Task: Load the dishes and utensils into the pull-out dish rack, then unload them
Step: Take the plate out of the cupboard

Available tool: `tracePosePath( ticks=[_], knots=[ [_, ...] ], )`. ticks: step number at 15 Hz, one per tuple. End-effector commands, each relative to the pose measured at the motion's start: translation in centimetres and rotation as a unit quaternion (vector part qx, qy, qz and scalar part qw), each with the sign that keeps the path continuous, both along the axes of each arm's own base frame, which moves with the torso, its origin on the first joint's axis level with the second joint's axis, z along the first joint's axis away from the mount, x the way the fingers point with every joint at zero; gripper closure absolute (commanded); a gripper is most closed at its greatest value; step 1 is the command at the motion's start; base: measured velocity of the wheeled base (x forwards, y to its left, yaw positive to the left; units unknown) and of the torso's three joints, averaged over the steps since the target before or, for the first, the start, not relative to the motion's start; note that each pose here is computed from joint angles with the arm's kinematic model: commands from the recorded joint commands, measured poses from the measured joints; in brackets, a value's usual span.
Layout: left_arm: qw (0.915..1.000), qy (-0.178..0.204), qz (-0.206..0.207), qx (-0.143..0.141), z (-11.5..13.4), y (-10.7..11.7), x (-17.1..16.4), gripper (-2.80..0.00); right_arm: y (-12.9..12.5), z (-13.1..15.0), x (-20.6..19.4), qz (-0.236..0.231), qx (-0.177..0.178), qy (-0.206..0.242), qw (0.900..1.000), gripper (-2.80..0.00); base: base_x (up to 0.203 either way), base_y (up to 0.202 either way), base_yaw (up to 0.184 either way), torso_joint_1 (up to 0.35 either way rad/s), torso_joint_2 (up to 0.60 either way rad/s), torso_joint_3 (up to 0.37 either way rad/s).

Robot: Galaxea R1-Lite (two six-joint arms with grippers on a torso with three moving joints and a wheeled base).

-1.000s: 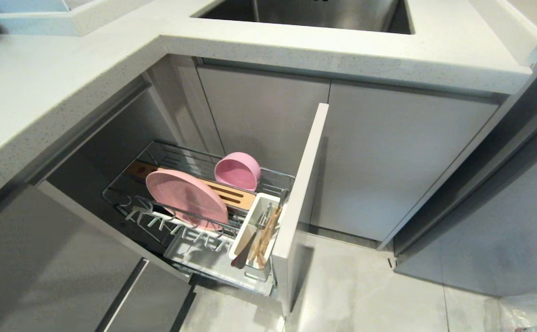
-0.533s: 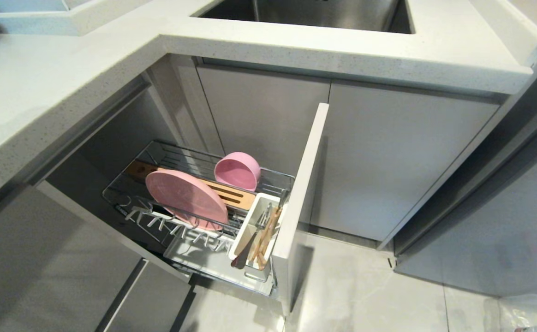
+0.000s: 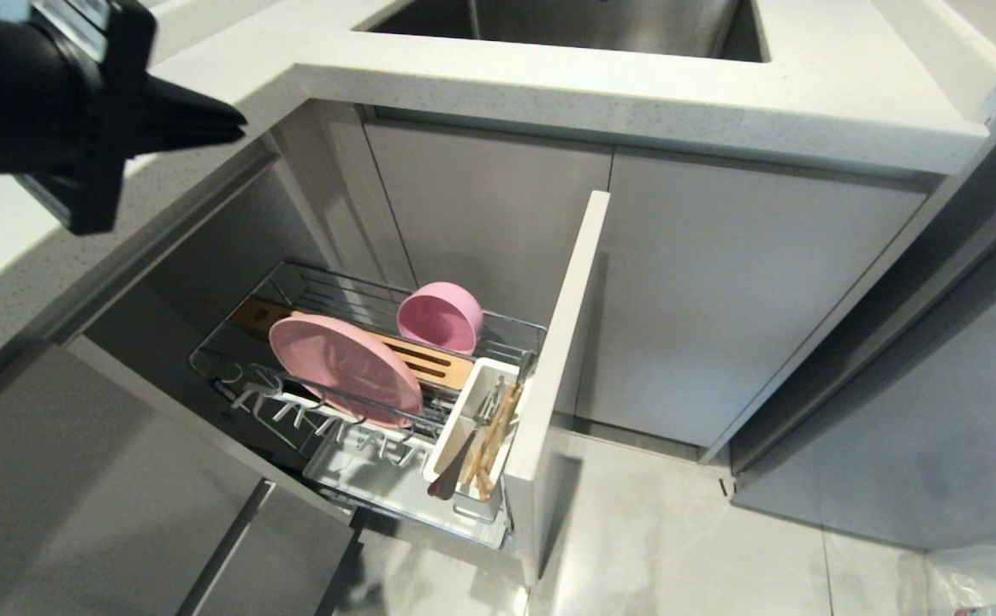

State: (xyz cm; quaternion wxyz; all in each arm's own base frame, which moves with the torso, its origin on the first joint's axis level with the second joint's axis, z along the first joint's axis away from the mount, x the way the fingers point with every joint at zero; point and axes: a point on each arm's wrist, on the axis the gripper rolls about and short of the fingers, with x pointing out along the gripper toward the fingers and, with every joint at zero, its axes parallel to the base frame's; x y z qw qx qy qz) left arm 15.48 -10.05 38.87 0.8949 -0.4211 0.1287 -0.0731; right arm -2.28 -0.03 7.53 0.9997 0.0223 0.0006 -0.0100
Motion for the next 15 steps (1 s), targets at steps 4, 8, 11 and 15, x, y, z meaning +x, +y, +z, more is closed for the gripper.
tracePosePath(
  ticks=[4,8,11,15],
  knots=[
    [0.9947,0.085,0.057,-0.013,-3.4,-3.0,3.5,0.0,0.0,0.0,0.0,0.0,0.001,0.001,1.0,0.0,0.0,0.0,0.0,0.0,0.0,0.0],
    [0.982,0.106,0.155,-0.022,-5.8,-4.6,6.8,0.0,0.0,0.0,0.0,0.0,0.001,0.001,1.0,0.0,0.0,0.0,0.0,0.0,0.0,0.0],
    [0.9701,0.123,0.21,-0.006,-8.0,-5.4,9.4,0.0,0.0,0.0,0.0,0.0,0.001,0.001,1.0,0.0,0.0,0.0,0.0,0.0,0.0,0.0],
    [0.9621,0.146,0.23,0.012,-8.7,-4.9,10.1,-2.8,0.0,0.0,0.0,0.0,0.0,0.001,1.0,0.0,0.0,0.0,0.0,0.0,0.0,0.0]
  ],
)
